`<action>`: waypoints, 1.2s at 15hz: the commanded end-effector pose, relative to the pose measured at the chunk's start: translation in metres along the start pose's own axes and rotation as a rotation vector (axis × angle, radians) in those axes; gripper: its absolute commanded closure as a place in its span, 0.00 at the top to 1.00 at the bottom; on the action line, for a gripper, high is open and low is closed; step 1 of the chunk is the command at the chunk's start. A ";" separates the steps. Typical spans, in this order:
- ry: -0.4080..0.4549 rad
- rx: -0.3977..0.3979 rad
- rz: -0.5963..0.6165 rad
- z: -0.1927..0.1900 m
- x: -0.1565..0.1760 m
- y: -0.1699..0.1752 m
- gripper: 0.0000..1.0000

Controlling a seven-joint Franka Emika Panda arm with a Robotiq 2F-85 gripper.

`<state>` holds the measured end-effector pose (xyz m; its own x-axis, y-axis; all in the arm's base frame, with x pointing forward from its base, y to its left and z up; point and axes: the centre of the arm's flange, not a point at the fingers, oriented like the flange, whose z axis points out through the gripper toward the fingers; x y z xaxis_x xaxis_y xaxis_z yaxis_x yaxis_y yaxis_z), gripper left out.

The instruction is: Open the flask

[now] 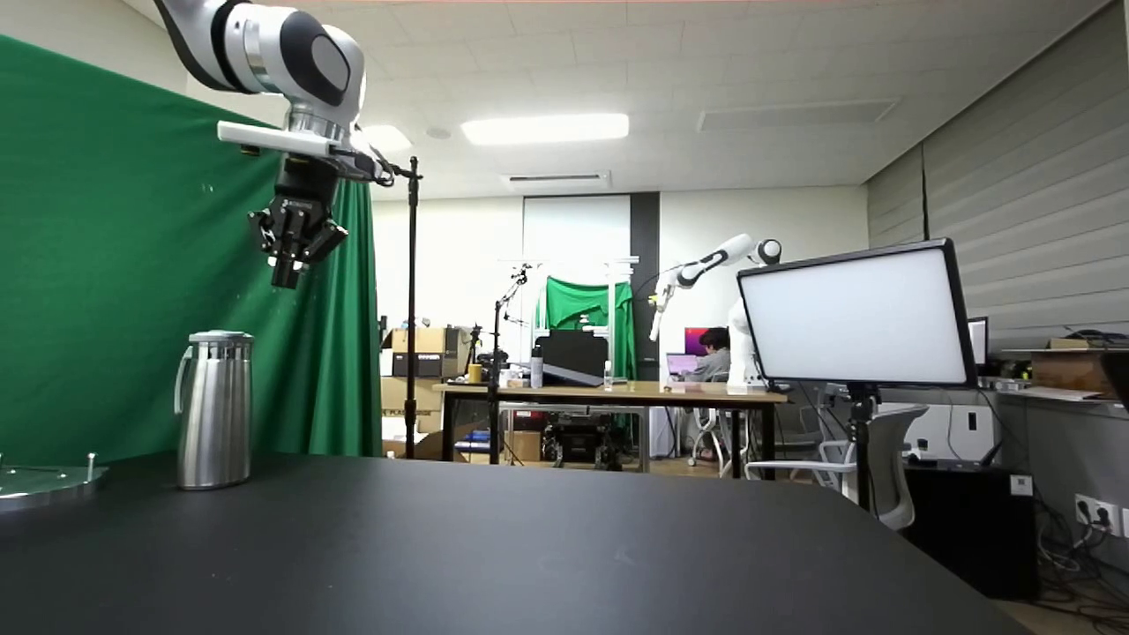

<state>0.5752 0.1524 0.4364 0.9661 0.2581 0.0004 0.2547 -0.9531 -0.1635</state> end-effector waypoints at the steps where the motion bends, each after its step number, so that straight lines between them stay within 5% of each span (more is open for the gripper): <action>1: -0.049 -0.012 -0.023 -0.008 0.029 -0.008 0.00; 15: -0.061 -0.007 -0.031 -0.001 0.021 -0.006 0.00; 18: -0.038 -0.029 -0.105 -0.002 0.052 -0.043 0.00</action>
<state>0.5954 0.1715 0.4365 0.9474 0.3163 -0.0479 0.3054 -0.9388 -0.1592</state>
